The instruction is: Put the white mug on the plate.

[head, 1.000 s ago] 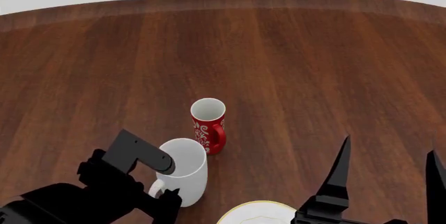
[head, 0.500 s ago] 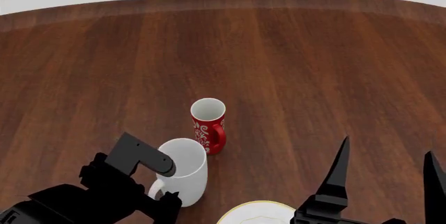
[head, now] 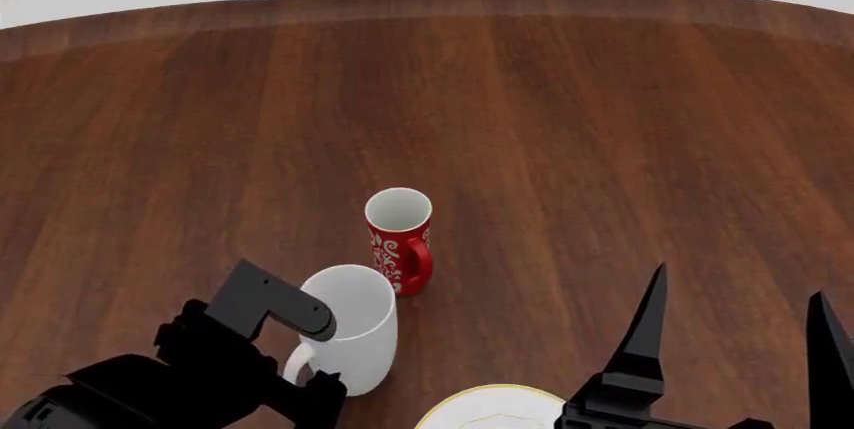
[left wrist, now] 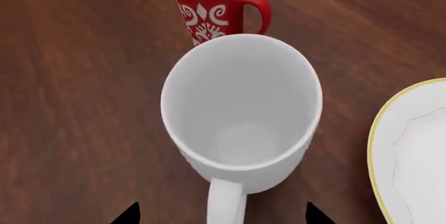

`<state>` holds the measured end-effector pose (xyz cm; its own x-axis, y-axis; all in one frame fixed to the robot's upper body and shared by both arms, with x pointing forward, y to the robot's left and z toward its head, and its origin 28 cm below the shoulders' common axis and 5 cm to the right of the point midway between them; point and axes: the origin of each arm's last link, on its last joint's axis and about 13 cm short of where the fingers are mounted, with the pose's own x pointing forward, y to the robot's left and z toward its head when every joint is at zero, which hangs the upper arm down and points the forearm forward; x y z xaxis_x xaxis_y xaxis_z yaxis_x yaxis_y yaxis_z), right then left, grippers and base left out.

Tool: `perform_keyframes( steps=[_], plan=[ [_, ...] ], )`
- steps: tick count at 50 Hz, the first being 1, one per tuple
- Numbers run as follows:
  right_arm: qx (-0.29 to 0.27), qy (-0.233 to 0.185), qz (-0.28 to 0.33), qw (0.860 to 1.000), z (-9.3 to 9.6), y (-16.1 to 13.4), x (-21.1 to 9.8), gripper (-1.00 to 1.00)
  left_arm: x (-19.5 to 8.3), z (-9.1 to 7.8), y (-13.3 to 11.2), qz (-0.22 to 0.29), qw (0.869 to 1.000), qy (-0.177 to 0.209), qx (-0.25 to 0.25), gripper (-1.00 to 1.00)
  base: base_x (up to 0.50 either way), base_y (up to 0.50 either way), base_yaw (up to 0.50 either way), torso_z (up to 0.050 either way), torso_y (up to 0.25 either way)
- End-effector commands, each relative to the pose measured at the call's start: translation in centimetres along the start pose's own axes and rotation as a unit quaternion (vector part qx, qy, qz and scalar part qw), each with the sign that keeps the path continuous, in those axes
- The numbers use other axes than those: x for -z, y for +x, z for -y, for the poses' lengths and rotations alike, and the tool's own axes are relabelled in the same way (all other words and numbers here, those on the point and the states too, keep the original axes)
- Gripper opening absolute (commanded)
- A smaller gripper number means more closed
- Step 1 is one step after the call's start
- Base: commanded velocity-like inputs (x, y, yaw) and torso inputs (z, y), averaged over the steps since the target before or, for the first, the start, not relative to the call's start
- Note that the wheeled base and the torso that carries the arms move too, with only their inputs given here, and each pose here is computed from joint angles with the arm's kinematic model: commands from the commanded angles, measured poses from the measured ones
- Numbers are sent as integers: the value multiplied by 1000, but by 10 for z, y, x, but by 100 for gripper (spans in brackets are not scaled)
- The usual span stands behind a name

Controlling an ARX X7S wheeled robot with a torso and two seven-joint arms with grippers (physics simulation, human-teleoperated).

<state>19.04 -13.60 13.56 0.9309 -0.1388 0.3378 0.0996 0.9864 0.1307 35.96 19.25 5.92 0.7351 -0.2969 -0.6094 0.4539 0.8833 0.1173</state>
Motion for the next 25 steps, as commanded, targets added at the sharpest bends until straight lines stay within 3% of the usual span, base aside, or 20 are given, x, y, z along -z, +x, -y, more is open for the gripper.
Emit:
perform_keyframes(
  steps=[1,25],
  plan=[
    [1,1,-1,1000,0,0,1,100,3,-2,5,-7,1000,-1,-1,100,0,0,0,0,0],
    [5,1,-2,1000,2,-1,3,100,5,-2,12,-16,1000,3,5,100,0,0,0,0,0]
  ],
)
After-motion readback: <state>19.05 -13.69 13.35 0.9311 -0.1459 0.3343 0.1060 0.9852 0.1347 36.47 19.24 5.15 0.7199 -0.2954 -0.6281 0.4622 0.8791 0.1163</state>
